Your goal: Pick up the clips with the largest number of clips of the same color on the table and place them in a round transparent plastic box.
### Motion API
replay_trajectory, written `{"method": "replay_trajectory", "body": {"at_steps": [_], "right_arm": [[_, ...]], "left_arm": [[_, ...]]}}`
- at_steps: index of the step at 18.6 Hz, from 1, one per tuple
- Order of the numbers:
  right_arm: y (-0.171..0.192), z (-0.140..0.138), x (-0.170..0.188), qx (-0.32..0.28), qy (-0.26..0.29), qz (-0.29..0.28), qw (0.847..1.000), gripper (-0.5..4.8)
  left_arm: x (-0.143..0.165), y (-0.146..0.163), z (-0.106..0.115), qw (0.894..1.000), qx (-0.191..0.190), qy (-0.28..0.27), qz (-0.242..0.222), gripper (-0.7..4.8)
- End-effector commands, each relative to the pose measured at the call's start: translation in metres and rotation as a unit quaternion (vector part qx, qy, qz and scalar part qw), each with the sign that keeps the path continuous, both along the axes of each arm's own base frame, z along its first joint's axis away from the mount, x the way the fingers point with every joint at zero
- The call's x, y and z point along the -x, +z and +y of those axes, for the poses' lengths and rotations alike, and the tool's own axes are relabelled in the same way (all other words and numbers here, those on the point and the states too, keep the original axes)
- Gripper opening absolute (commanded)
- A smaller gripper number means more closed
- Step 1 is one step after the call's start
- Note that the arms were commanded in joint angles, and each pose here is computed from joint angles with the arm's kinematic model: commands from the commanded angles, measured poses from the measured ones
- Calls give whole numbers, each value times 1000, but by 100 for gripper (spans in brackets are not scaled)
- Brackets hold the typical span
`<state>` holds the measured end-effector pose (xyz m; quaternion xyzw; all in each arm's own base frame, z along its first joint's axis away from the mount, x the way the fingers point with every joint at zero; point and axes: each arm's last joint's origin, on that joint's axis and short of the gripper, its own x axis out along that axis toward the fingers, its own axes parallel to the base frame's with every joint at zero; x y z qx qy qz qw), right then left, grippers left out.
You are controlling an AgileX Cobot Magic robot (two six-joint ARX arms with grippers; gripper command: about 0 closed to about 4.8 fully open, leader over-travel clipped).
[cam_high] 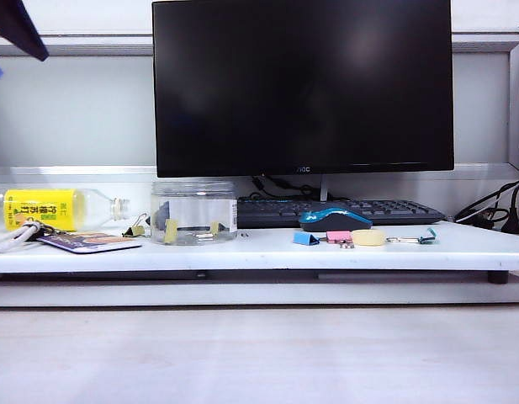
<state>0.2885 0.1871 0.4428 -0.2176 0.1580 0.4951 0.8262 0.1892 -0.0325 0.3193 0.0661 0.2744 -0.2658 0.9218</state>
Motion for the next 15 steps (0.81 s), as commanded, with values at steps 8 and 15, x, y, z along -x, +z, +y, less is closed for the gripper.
{"method": "replay_trajectory", "body": {"at_steps": [8,15], "right_arm": [[52,-44,68,-8,-49,-62,997,185],[71,-83,125,10,-103,-85,991,184]], "left_arm": [[0,2,-1,1000,13,-14,-5,404],[-8,-6,-5,999,32,-32,26,404]]}}
